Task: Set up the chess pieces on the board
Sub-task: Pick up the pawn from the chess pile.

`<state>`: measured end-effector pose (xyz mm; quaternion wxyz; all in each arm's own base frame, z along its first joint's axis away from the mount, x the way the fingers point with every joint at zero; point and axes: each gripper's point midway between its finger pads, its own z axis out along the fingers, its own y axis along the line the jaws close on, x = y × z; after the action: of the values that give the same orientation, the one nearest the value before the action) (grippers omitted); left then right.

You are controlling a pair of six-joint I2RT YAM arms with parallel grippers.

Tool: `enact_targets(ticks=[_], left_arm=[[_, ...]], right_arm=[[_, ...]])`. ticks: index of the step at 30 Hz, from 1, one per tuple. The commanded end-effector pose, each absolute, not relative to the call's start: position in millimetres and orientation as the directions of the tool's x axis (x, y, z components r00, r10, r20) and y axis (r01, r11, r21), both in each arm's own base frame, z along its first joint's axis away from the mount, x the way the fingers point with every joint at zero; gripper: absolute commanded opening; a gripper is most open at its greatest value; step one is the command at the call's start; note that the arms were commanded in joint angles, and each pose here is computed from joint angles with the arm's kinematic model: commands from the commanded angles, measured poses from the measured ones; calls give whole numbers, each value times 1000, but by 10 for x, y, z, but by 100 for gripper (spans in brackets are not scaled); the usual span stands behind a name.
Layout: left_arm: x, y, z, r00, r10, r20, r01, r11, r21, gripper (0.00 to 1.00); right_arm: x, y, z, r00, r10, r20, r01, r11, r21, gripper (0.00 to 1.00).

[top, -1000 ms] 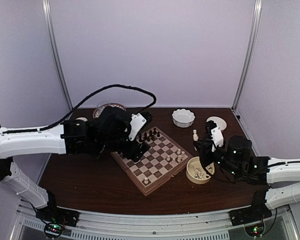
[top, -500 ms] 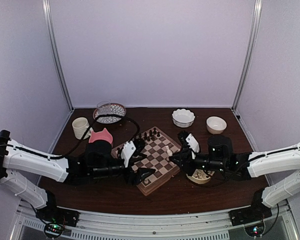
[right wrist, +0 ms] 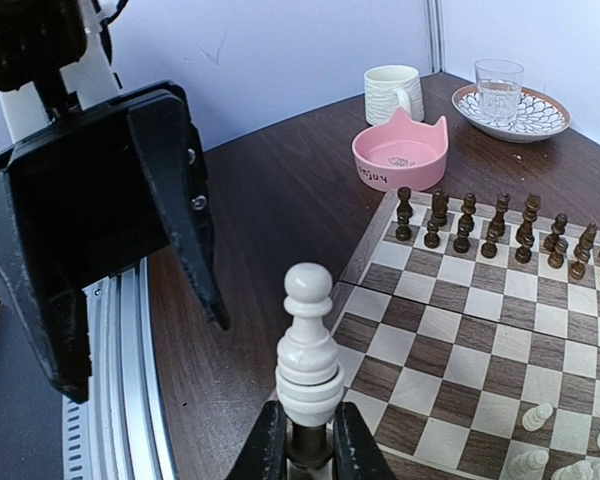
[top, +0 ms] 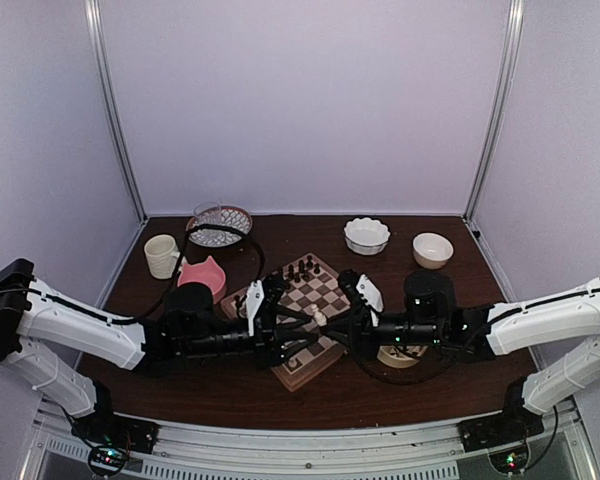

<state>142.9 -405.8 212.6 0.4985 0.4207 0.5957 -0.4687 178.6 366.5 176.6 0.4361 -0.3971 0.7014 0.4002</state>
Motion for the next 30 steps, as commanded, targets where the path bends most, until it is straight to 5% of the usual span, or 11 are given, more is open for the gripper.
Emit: enact_targets(ticks=[1, 30], left_arm=[[1504, -4040, 2292, -167, -57, -984, 955, 241, -175, 43], [1620, -4037, 2221, -268, -35, -963, 915, 304, -266, 36]], right_arm=[[1698, 3778, 1917, -257, -204, -945, -930, 316, 185, 1], [1661, 3731, 1959, -198, -244, -949, -932, 346, 106, 1]])
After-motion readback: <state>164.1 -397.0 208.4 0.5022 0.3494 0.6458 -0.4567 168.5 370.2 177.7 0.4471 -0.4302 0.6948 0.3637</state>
